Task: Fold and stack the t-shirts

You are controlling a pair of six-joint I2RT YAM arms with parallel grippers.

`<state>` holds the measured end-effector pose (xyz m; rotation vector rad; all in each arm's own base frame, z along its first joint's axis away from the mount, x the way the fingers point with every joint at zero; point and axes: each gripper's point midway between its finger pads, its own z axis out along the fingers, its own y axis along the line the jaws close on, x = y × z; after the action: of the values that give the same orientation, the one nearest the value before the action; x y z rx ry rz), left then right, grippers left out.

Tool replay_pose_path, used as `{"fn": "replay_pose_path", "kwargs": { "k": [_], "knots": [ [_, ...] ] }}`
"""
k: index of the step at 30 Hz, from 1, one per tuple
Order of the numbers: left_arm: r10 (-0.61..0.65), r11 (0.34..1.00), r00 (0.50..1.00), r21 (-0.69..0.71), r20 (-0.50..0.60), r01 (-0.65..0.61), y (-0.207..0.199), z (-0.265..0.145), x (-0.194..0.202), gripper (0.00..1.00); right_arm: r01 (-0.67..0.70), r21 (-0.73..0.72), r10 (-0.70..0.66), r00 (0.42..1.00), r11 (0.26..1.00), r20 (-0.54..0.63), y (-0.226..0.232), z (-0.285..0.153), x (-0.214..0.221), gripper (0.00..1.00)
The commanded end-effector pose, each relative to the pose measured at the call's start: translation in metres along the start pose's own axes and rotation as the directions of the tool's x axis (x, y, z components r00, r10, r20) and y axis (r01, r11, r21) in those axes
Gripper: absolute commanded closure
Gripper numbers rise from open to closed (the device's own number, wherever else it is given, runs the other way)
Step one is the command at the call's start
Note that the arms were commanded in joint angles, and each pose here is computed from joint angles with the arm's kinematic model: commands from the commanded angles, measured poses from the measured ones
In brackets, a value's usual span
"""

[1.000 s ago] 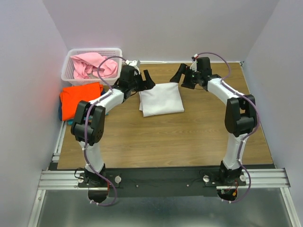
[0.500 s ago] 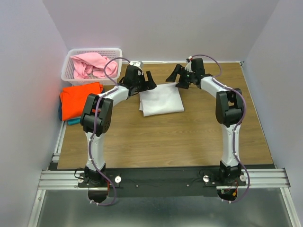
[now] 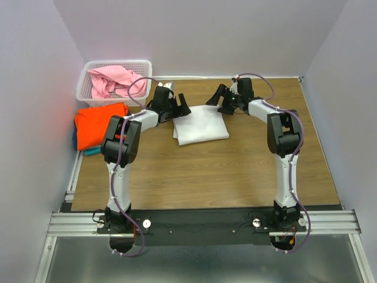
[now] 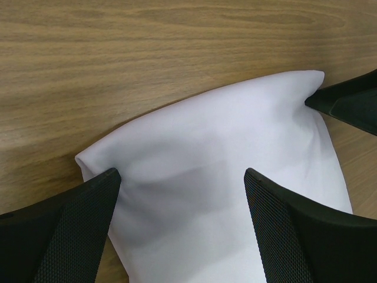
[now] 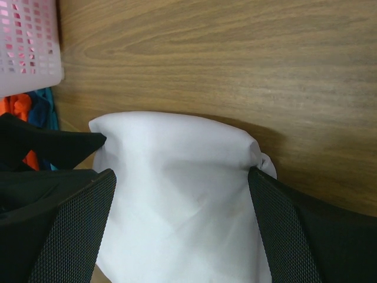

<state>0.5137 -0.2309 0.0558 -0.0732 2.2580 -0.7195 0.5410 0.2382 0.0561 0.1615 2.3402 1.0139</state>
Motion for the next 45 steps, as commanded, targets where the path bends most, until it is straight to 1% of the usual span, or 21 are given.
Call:
{"fn": "replay_pose_path", "kwargs": {
  "k": [1, 3, 6, 7, 9, 14, 15, 17, 18, 19, 20, 24, 30, 33, 36, 37, 40, 41, 43, 44, 45],
  "knots": [
    [-0.029, 1.000, 0.999, -0.010, -0.041, 0.028, 0.012, 0.000, 0.025, 0.06, -0.053, 0.034, 0.055, 0.998, 0.998, -0.040, -0.015, -0.005, 0.032, 0.00],
    [-0.032, 0.999, 0.999, -0.010, -0.041, 0.031, 0.013, -0.003, 0.028, 0.06, -0.078, 0.054, 0.081, 0.995, 0.995, -0.058, -0.021, -0.011, 0.049, 0.00],
    [-0.040, 0.999, 0.998, -0.012, -0.043, 0.040, 0.015, -0.011, 0.037, 0.06, -0.070, 0.045, 0.071, 0.997, 0.996, -0.021, -0.014, -0.023, 0.050, 0.00],
    [-0.045, 0.999, 0.998, -0.020, -0.054, 0.044, 0.018, -0.018, 0.045, 0.06, -0.077, 0.060, 0.079, 0.996, 0.995, -0.034, -0.019, -0.027, 0.064, 0.00],
    [-0.055, 0.998, 0.997, -0.012, -0.050, 0.055, 0.017, -0.025, 0.052, 0.06, -0.073, 0.063, 0.074, 0.997, 0.995, -0.020, -0.014, -0.038, 0.068, 0.00],
    [-0.073, 0.997, 0.996, 0.000, -0.051, 0.073, 0.014, -0.055, 0.080, 0.06, -0.069, 0.070, 0.071, 0.997, 0.995, -0.024, -0.010, -0.060, 0.098, 0.00],
    [-0.068, 0.998, 0.996, 0.005, -0.053, 0.068, 0.012, -0.059, 0.085, 0.06, -0.077, 0.098, 0.081, 0.996, 0.992, -0.035, -0.018, -0.066, 0.113, 0.00],
    [-0.075, 0.997, 0.996, -0.009, -0.048, 0.074, 0.013, -0.073, 0.095, 0.06, -0.064, 0.088, 0.066, 0.998, 0.994, -0.024, -0.008, -0.076, 0.121, 0.00],
    [-0.070, 0.998, 0.996, -0.007, -0.049, 0.070, 0.011, -0.077, 0.100, 0.06, -0.073, 0.123, 0.078, 0.996, 0.990, -0.034, -0.018, -0.080, 0.135, 0.00],
    [-0.067, 0.998, 0.997, 0.002, -0.035, 0.067, 0.006, -0.084, 0.098, 0.06, -0.066, 0.110, 0.068, 0.997, 0.992, -0.019, -0.010, -0.087, 0.134, 0.00],
    [-0.074, 0.997, 0.996, -0.016, -0.043, 0.074, 0.011, -0.089, 0.109, 0.06, -0.061, 0.110, 0.063, 0.998, 0.992, -0.013, -0.009, -0.090, 0.137, 0.00],
    [-0.076, 0.997, 0.996, -0.011, -0.043, 0.076, 0.003, -0.107, 0.126, 0.06, -0.050, 0.129, 0.050, 0.999, 0.990, 0.002, -0.008, -0.107, 0.155, 0.00],
    [-0.069, 0.998, 0.997, 0.010, 0.022, 0.069, -0.014, -0.135, 0.119, 0.04, 0.001, 0.069, -0.004, 0.999, 0.998, 0.037, 0.017, -0.128, 0.152, 0.00],
    [-0.043, 0.999, 0.994, 0.031, 0.104, 0.040, -0.032, -0.157, 0.096, 0.02, 0.039, 0.028, -0.041, 0.996, 0.999, 0.076, 0.036, -0.140, 0.140, 0.00],
    [-0.040, 0.999, 0.989, 0.007, 0.140, 0.039, -0.034, -0.171, 0.086, 0.02, 0.064, 0.007, -0.064, 0.991, 0.998, 0.121, 0.052, -0.152, 0.126, 0.00],
    [-0.040, 0.999, 0.984, 0.019, 0.174, 0.037, -0.040, -0.182, 0.077, 0.02, 0.086, 0.003, -0.085, 0.984, 0.996, 0.158, 0.060, -0.161, 0.117, 0.00],
    [-0.053, 0.999, 0.977, 0.015, 0.208, 0.051, -0.040, -0.201, 0.073, 0.02, 0.100, 0.042, -0.108, 0.961, 0.994, 0.256, 0.071, -0.188, 0.097, 0.00],
    [-0.062, 0.998, 0.979, 0.009, 0.196, 0.061, -0.037, -0.205, 0.080, 0.02, 0.097, 0.062, -0.111, 0.954, 0.993, 0.277, 0.070, -0.195, 0.094, 0.00],
    [-0.087, 0.996, 0.973, -0.016, 0.214, 0.092, -0.031, -0.213, 0.083, 0.02, 0.054, 0.123, -0.096, 0.928, 0.991, 0.360, 0.061, -0.212, 0.085, 0.00],
    [-0.113, 0.992, 0.971, -0.026, 0.211, 0.121, -0.027, -0.220, 0.091, 0.02, 0.023, 0.163, -0.095, 0.889, 0.986, 0.447, 0.058, -0.231, 0.073, 0.00],
    [-0.130, 0.990, 0.970, -0.024, 0.206, 0.137, -0.026, -0.223, 0.096, 0.02, -0.013, 0.184, -0.079, 0.872, 0.983, 0.483, 0.052, -0.239, 0.072, 0.00]
  ]
}}
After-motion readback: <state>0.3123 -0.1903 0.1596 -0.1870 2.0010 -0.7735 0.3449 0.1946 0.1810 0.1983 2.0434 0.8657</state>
